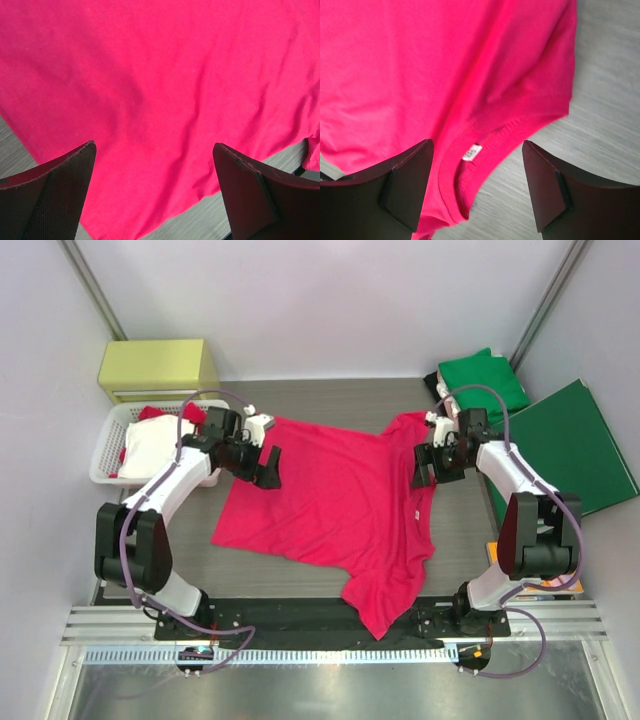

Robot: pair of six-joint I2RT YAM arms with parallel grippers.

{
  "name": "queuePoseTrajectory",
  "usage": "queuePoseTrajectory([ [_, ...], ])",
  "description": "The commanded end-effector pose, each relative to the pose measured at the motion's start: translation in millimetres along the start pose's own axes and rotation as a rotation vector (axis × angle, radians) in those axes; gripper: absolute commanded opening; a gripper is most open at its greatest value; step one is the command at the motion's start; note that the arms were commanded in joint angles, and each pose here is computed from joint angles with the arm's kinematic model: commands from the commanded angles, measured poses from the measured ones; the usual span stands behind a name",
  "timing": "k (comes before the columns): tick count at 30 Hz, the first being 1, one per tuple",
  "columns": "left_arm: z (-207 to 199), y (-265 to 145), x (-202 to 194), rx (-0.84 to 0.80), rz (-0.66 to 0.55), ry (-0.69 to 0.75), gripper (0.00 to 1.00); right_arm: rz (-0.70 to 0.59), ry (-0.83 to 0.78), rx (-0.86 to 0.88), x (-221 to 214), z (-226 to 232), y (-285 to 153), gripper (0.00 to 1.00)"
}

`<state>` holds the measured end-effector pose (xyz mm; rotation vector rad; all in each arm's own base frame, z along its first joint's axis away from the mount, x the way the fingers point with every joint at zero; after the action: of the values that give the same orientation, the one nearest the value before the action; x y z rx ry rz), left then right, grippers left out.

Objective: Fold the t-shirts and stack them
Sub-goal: Flatten out the tshirt

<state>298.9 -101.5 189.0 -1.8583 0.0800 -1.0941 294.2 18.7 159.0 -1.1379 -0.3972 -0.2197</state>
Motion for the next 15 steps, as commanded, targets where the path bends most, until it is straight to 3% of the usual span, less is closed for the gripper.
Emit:
queuePoseTrajectory([
  [1,-4.1,21.8,-5.6,-0.038,0.023,0.002,1.0,-0.094,0.027,-0.013,24.5,9.4,-4.0,0.76],
  [7,-7.7,36.6,-14.1,-0.046,0.044,-0.013,1.0,-0.081,0.032,-0.032,13.7,7.4,-1.4,0.7],
  [8,-8.1,38.3,-15.9,-0.046,0.031,-0.011,0.93,-0.077,0.033,-0.055,9.7,5.2,-0.7,0.38],
  [10,-8.6,35.9,-13.2,-0.035,0.01,-0.012,0.74,-0.098,0.023,-0.065,6.3,6.7,-5.9,0.15],
  [11,-8.0,34.0,-11.0,-0.024,0.001,-0.005,0.45,-0.093,0.027,-0.063,1.4,6.6,-4.8,0.01],
  [13,-8.4,27.4,-6.5,-0.001,-0.019,0.008,0.03,-0.122,0.012,-0.047,-1.6,11.2,-11.6,0.01],
  [15,-10.0,24.4,-5.1,-0.006,-0.03,0.014,0.0,-0.128,0.008,-0.043,-6.4,13.5,-13.8,0.01],
])
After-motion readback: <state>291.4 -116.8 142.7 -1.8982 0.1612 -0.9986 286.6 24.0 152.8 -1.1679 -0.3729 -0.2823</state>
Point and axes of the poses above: each gripper's point midway between its finger pads, its own y axis out along the fingers, its own z axis along the line the jaws close on, x = y × z, the point moved 9 cm from there along -y, back along the fingers, and after that the axes turned 11 degrees about y, right-handed, at the moved point
